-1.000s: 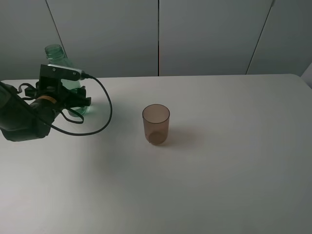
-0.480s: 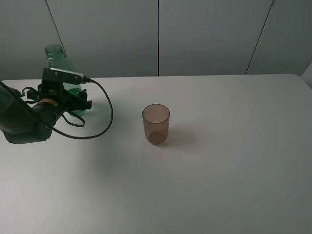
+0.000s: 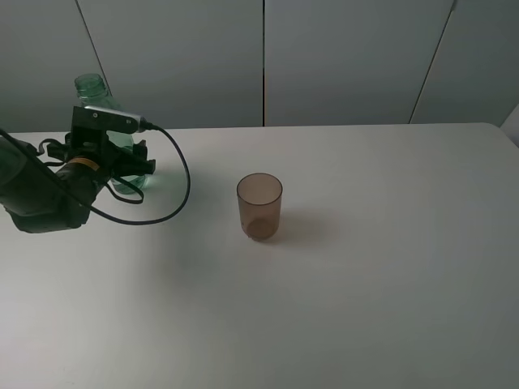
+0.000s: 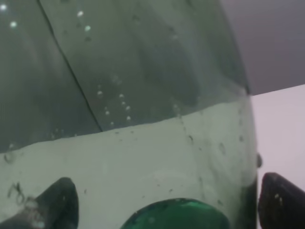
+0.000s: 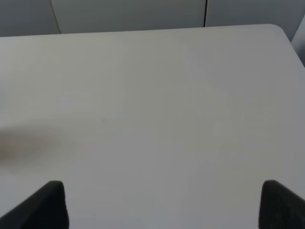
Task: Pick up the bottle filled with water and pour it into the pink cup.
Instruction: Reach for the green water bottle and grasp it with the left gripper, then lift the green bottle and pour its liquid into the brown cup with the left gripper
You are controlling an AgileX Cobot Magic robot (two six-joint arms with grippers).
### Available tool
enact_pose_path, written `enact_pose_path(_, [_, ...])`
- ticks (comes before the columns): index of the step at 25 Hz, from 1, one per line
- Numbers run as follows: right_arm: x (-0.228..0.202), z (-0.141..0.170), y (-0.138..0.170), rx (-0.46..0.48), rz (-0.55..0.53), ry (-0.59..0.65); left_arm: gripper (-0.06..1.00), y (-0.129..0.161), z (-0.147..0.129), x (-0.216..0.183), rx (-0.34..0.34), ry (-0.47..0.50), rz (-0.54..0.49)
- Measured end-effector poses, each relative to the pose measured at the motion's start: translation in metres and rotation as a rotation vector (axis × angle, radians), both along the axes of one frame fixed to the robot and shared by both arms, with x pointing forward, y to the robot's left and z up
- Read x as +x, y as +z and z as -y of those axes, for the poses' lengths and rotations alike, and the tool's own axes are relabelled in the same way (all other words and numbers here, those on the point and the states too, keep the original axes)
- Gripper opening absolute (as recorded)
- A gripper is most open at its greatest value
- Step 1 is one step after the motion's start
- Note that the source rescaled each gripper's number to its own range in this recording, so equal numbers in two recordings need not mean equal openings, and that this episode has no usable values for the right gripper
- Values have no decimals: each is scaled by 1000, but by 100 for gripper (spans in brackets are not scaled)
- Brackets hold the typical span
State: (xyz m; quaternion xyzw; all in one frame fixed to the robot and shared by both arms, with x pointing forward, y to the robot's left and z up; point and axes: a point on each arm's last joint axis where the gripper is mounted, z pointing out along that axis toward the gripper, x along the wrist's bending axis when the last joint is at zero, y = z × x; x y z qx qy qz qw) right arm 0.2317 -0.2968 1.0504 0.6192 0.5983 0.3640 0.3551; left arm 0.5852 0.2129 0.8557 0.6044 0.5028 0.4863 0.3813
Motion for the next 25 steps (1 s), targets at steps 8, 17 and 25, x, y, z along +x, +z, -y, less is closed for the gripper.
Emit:
enact_pose_path(8, [0, 0, 0, 0, 0, 0, 2, 0, -1, 0, -7, 14, -4])
enact_pose_path(17, [0, 0, 0, 0, 0, 0, 1, 0, 2, 0, 5, -28, 1])
enact_pose_path(25, [0, 0, 0, 0, 0, 0, 0, 38, 18, 8, 62, -187, 115])
